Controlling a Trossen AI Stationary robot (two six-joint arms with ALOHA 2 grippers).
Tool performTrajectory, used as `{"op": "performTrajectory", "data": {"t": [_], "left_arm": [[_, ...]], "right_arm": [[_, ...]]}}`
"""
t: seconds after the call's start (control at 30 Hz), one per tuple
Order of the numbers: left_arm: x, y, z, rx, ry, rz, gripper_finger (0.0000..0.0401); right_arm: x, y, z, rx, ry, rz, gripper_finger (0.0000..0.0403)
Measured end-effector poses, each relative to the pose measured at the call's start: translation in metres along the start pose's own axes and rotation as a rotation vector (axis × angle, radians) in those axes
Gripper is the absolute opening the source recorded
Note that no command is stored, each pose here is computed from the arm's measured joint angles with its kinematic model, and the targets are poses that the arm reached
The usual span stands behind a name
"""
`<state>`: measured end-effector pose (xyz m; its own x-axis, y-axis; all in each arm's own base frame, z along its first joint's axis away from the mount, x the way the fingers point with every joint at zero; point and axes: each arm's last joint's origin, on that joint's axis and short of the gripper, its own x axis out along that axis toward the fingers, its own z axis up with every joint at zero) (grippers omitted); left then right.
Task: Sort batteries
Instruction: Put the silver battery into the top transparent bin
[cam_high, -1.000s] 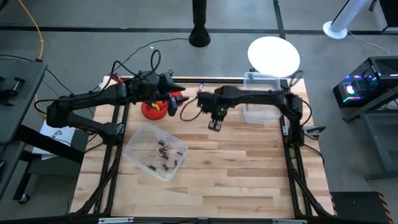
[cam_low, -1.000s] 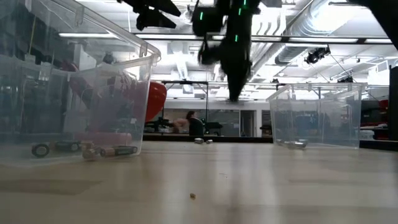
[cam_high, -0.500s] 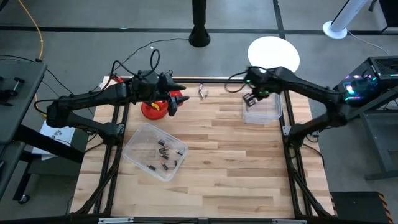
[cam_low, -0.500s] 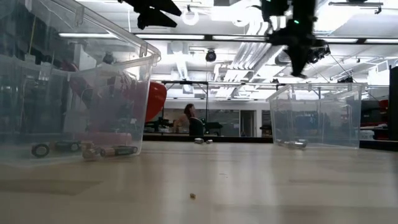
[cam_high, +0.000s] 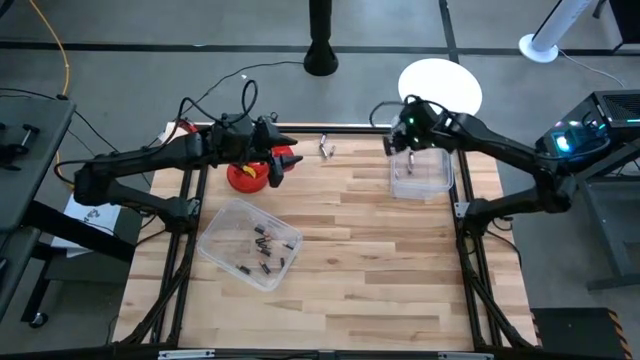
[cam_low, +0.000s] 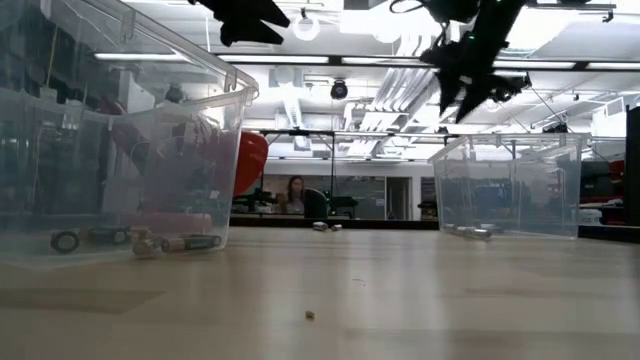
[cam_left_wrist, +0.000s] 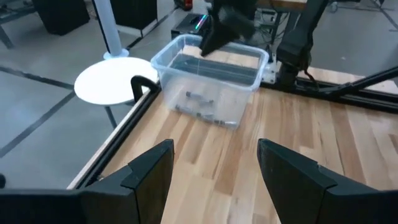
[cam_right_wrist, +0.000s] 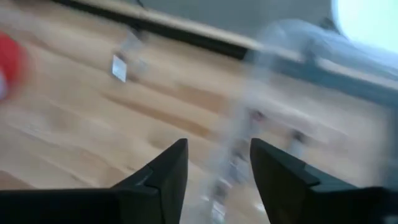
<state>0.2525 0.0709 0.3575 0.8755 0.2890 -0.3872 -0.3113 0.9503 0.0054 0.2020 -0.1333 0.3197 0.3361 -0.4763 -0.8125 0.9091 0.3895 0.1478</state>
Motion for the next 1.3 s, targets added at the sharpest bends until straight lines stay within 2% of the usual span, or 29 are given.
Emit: {"op": "performTrajectory", "data": {"t": [0.1,0.2,0.43,0.53,0.7,0.9,1.1,1.3], "left_arm": [[-0.008,0.003,0.002,0.017,-0.015,0.028,0.0227],[-0.019,0.01,0.007,0.017,-0.057,0.072,0.0227],[-0.049,0.024,0.016,-0.075,-0.16,0.129,0.0227],[-0.058,0.025,0.017,-0.105,-0.182,0.13,0.0227],[-0.064,0.024,0.016,-0.106,-0.18,0.129,0.0227],[-0.066,0.024,0.017,-0.132,-0.188,0.125,0.0227],[-0.068,0.024,0.014,-0.138,-0.166,0.122,0.0227],[-0.067,0.024,0.011,-0.137,-0.132,0.12,0.0227]], "right_arm": [[0.011,0.016,0.017,0.045,-0.093,0.162,0.017],[0.04,0.036,0.028,0.056,-0.087,0.239,0.017],[0.119,0.093,0.061,0.002,0.053,0.221,0.0169],[0.149,0.111,0.073,-0.033,0.104,0.156,0.0169],[0.205,0.113,0.082,0.004,0.221,0.018,0.0169],[0.251,0.114,0.081,0.094,0.298,-0.009,0.0169],[0.269,0.117,0.068,0.152,0.357,-0.048,0.0169],[0.271,0.116,0.067,0.199,0.366,-0.052,0.0162]]}}
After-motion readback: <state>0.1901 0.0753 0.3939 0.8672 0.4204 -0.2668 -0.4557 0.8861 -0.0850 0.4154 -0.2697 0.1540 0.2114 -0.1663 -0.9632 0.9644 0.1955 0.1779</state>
